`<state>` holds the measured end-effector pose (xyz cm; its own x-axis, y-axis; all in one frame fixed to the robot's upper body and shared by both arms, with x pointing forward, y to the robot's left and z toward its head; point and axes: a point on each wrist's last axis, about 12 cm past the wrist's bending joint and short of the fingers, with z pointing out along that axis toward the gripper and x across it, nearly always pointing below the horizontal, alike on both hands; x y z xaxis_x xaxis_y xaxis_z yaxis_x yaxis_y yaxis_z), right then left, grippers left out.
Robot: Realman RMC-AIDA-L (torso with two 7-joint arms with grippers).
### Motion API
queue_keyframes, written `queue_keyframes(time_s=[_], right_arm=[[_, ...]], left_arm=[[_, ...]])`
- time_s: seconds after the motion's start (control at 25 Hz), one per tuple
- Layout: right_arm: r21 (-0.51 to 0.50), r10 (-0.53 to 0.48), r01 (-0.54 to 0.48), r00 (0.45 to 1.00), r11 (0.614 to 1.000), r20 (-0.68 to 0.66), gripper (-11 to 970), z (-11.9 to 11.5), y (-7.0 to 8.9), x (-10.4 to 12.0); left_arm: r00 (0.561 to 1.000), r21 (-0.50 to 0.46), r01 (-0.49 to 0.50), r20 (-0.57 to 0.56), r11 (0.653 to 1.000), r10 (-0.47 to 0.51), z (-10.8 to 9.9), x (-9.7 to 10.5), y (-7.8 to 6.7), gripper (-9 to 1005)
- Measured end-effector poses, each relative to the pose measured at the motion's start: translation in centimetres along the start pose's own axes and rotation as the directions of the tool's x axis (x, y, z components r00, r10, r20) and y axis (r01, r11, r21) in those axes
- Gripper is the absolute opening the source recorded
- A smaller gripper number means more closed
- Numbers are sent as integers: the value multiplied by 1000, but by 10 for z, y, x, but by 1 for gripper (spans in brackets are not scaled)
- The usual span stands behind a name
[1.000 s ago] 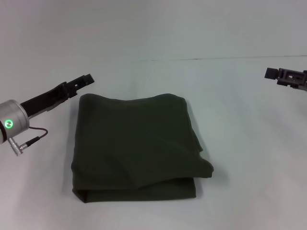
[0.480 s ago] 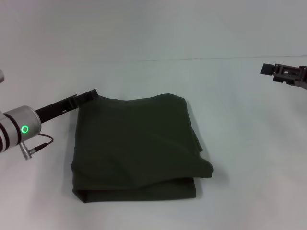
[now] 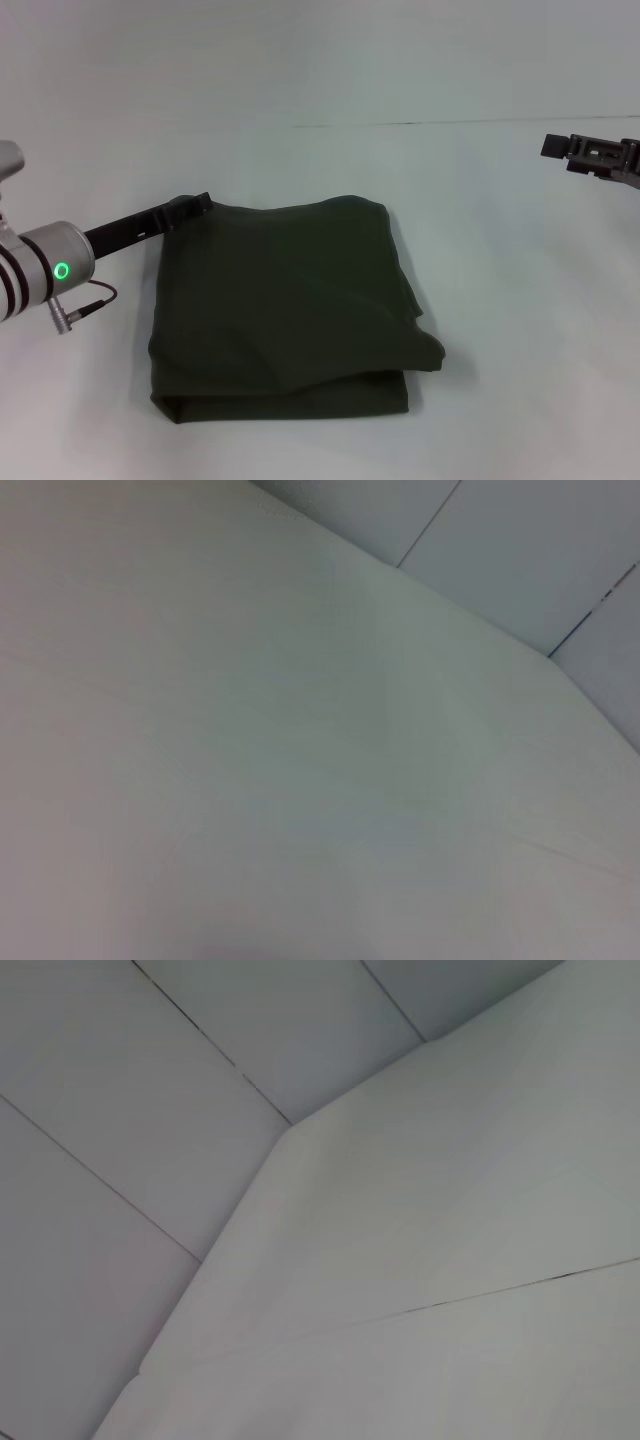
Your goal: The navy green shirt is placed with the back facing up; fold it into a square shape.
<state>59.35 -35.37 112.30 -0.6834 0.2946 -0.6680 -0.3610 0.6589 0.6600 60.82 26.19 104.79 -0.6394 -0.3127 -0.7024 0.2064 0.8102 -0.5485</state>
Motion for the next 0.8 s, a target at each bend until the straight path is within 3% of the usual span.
queue_keyframes(time_s=[0.52, 0.8], right_arm=[[3, 0, 0, 1000, 1000, 1, 868, -1, -1, 1], [0, 0, 0, 1000, 1000, 0, 868, 1, 0, 3]], left_arm=[[999, 7, -23, -23, 1000, 23, 2, 3, -3, 827], [1000, 4, -20, -17, 1000, 20, 2, 1, -3, 578]])
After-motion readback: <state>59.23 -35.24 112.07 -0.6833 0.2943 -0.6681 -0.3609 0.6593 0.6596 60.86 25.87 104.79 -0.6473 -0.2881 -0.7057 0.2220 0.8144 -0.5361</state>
